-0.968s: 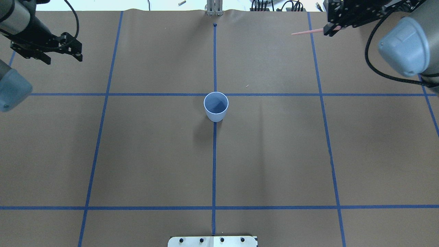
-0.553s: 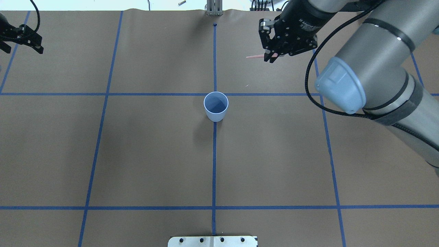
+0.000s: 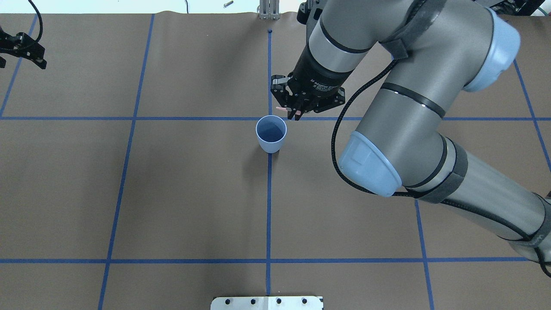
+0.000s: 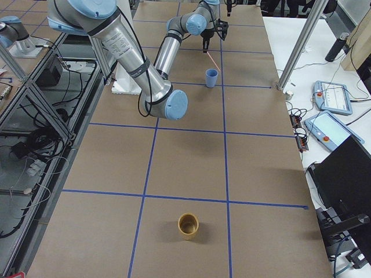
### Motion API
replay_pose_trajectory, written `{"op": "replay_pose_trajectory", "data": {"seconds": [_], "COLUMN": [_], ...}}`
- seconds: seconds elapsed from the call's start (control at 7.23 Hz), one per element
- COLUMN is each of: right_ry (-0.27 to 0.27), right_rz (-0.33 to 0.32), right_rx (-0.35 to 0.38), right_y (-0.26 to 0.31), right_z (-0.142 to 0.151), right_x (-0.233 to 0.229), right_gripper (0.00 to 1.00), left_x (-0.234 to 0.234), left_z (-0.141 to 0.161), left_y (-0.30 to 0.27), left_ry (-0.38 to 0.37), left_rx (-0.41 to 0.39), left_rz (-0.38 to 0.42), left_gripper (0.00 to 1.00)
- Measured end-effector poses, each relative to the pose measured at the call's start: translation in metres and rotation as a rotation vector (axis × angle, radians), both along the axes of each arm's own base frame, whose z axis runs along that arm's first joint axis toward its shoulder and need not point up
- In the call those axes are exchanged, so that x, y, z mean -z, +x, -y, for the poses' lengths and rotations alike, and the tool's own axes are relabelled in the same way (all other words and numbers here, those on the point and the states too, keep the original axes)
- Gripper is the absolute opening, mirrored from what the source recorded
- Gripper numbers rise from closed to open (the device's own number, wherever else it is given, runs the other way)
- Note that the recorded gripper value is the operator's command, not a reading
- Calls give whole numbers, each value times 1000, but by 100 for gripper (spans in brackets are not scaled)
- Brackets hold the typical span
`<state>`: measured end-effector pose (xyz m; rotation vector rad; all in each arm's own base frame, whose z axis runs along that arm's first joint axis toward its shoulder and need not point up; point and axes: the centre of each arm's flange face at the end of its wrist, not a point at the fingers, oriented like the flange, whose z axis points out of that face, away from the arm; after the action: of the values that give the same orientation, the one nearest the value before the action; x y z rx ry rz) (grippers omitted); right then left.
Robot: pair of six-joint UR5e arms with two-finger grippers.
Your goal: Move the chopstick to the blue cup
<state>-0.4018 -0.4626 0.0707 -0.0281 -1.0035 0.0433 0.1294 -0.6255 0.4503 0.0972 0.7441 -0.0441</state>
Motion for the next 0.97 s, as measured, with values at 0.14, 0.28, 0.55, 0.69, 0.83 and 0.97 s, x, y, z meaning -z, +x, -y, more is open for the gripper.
{"op": "replay_pose_trajectory", "data": {"seconds": [0.14, 0.28, 0.55, 0.69, 0.83, 0.97], "right_ry": [-5, -9, -18, -23, -30, -40], "right_rz": [-10, -15, -23, -31, -42, -56], "right_rx": [14, 23, 39, 48, 57, 64], "right_y": [-13, -20, -29, -33, -41, -52], "right_z": [-2, -4, -9, -13, -14, -12], "right_x": [0, -1, -4, -6, -7, -8], "right_gripper": [0, 0, 0, 0, 0, 0], "left_x": [-1, -2, -2, -3, -4, -5], "left_z": [0, 0, 1, 1, 1, 1], "left_y": [0, 1, 1, 1, 1, 1], "left_ry": [-2, -4, -5, -6, -8, -9], "left_rx": [0, -1, -2, -2, -2, -2], "left_rz": [1, 1, 0, 1, 1, 2], "left_gripper": [99, 99, 99, 99, 99, 99]}}
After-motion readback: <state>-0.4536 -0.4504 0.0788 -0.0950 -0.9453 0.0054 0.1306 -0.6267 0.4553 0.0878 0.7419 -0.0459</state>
